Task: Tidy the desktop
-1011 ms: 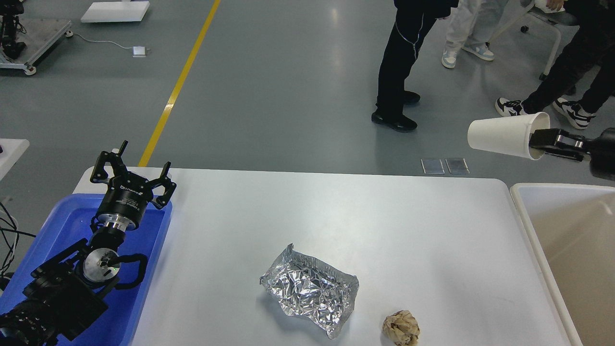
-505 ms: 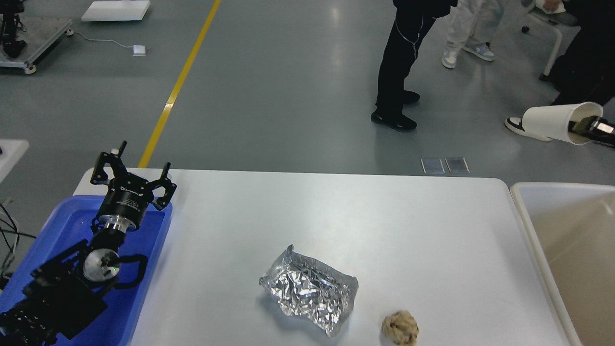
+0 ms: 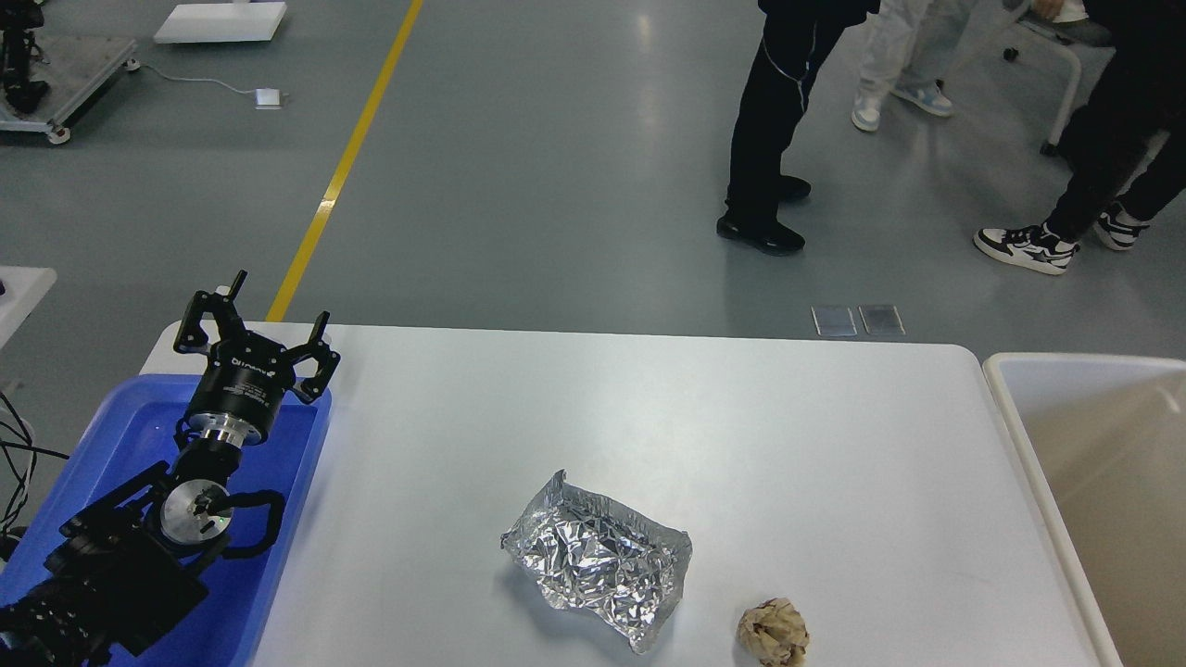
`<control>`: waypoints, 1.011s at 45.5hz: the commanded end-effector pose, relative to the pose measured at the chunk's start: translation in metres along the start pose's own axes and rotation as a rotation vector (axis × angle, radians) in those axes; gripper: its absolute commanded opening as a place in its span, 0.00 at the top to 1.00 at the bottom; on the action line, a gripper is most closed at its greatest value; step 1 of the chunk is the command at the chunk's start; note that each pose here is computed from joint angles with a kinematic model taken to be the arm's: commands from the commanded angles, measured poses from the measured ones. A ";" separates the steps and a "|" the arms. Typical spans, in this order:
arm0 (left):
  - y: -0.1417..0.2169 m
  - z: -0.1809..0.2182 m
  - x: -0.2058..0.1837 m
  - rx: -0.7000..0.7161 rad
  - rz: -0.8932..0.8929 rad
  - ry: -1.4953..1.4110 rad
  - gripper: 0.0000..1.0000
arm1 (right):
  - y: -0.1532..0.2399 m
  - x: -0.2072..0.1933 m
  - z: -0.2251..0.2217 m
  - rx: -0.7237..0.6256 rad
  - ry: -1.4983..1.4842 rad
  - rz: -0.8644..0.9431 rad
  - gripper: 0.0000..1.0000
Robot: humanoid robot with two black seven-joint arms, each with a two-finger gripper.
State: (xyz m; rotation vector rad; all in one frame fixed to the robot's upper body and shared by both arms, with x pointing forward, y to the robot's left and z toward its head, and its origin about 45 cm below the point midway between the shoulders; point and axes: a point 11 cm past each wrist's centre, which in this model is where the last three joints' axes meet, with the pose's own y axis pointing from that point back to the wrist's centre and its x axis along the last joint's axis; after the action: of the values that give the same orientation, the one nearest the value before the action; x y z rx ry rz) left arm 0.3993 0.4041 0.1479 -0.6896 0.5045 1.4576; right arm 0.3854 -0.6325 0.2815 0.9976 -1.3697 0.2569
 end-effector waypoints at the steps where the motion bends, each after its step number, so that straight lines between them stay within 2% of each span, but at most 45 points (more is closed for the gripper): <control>1: 0.000 0.000 0.000 0.000 0.001 0.000 0.00 | 0.000 -0.023 0.048 -0.215 -0.015 0.026 1.00; 10: 0.000 0.000 0.000 0.000 0.001 0.000 0.00 | -0.001 -0.067 0.075 -0.258 -0.038 -0.014 1.00; 22: 0.000 0.000 0.000 0.000 0.001 0.000 0.00 | 0.003 -0.180 0.075 -0.260 -0.001 -0.139 1.00; 29: 0.000 0.000 0.000 0.000 0.001 0.000 0.00 | 0.011 -0.228 0.071 -0.251 -0.017 -0.213 1.00; 46: 0.000 0.000 0.000 0.000 0.001 0.000 0.00 | 0.012 -0.235 0.070 -0.244 -0.015 -0.224 1.00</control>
State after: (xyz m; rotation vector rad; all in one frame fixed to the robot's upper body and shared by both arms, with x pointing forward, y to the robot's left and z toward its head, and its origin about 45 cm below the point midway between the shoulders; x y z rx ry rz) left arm 0.3991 0.4043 0.1476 -0.6893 0.5049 1.4582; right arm 0.2776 -0.5918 0.0806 0.9293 -1.2628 -0.0707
